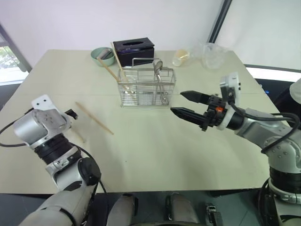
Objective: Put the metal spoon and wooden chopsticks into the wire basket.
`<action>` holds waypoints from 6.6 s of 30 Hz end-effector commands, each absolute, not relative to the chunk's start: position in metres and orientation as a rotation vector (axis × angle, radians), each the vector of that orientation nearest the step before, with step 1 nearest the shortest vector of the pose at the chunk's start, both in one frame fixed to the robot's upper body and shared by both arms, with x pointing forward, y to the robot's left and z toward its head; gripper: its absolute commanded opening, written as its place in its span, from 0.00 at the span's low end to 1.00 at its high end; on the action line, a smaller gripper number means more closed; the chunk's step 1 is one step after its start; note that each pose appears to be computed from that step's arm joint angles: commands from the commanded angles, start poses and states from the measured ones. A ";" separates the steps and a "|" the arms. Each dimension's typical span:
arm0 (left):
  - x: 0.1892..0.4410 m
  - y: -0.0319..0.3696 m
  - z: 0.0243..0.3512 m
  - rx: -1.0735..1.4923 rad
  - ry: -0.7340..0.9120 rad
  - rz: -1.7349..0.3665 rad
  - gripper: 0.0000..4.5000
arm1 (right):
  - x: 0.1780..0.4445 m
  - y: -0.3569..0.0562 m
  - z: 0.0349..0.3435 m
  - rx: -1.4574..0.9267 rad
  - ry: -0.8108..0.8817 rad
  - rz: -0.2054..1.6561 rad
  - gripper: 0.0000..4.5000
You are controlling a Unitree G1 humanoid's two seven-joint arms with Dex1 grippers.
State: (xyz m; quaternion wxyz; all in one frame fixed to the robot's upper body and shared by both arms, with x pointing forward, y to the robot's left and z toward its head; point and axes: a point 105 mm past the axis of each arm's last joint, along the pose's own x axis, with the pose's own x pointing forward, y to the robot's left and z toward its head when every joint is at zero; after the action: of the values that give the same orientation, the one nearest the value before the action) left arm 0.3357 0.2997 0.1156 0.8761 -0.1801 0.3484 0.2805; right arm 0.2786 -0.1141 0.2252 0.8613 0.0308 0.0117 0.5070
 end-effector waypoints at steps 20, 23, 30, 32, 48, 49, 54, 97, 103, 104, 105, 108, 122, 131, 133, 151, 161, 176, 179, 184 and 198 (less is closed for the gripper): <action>0.357 0.314 0.118 -0.318 0.696 0.612 0.01 | 0.271 -0.118 0.233 0.060 -0.022 1.038 1.00; 0.364 0.313 0.128 -0.302 0.629 0.591 0.01 | 0.271 -0.119 0.232 0.058 -0.019 1.035 1.00; 0.408 0.294 0.252 -0.372 -0.019 0.303 0.01 | 0.276 -0.129 0.234 0.027 -0.018 1.006 1.00; 0.409 0.283 0.291 -0.415 -0.195 0.183 0.01 | 0.276 -0.131 0.236 0.024 -0.027 0.997 1.00; 0.429 0.152 0.382 -0.380 -0.504 -0.444 0.01 | 0.262 -0.133 0.232 0.058 -0.076 0.890 1.00; 0.430 0.143 0.377 -0.348 -0.496 -0.468 0.01 | 0.261 -0.134 0.232 0.060 -0.078 0.880 1.00; 0.436 0.123 0.360 -0.272 -0.476 -0.515 0.01 | 0.256 -0.139 0.232 0.067 -0.083 0.838 1.00; 0.419 0.242 0.394 -0.244 -0.268 0.118 0.99 | 0.272 -0.137 0.234 0.066 -0.087 0.857 1.00; 0.417 0.287 0.287 -0.246 0.153 0.439 0.99 | 0.277 -0.131 0.232 0.061 -0.083 0.888 1.00; 0.416 0.286 0.276 -0.232 0.176 0.454 0.99 | 0.277 -0.130 0.231 0.063 -0.079 0.896 1.00; 0.415 0.284 0.268 -0.223 0.195 0.461 0.99 | 0.276 -0.129 0.230 0.063 -0.075 0.903 1.00; 0.414 0.279 0.242 -0.203 0.266 0.477 0.99 | 0.273 -0.125 0.228 0.060 -0.066 0.921 1.00; 0.412 0.261 0.126 -0.287 0.600 0.544 0.99 | 0.254 -0.117 0.215 0.031 -0.012 0.953 1.00; 0.413 0.250 0.106 -0.352 0.655 0.540 0.99 | 0.251 -0.121 0.217 0.012 -0.021 0.942 1.00; 0.412 0.250 0.103 -0.361 0.661 0.543 0.93 | 0.251 -0.121 0.216 0.016 -0.021 0.941 1.00; 0.420 0.263 0.126 -0.360 0.557 0.553 0.01 | 0.259 -0.120 0.219 0.017 -0.039 0.941 1.00; 0.440 0.308 0.282 -0.423 -0.126 0.432 0.01 | 0.268 -0.129 0.226 -0.010 -0.058 0.926 1.00; 0.434 0.179 0.415 -0.442 -0.561 -0.349 0.01 | 0.260 -0.125 0.224 0.012 -0.064 0.899 1.00; 0.438 0.155 0.402 -0.404 -0.523 -0.416 0.01 | 0.258 -0.127 0.223 0.013 -0.064 0.877 1.00; 0.438 0.120 0.384 -0.264 -0.516 -0.481 0.01 | 0.255 -0.130 0.223 0.024 -0.073 0.842 1.00; 0.438 0.104 0.363 -0.198 -0.522 -0.484 0.26 | 0.254 -0.136 0.225 0.037 -0.074 0.809 1.00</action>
State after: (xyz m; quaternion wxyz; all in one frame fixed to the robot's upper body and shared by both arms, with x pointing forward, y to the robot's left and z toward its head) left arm 0.4483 0.1048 0.3398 0.9434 -0.0986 -0.2146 -0.2327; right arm 0.2597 -0.1379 0.2127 0.9217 0.0249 -0.0086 0.3871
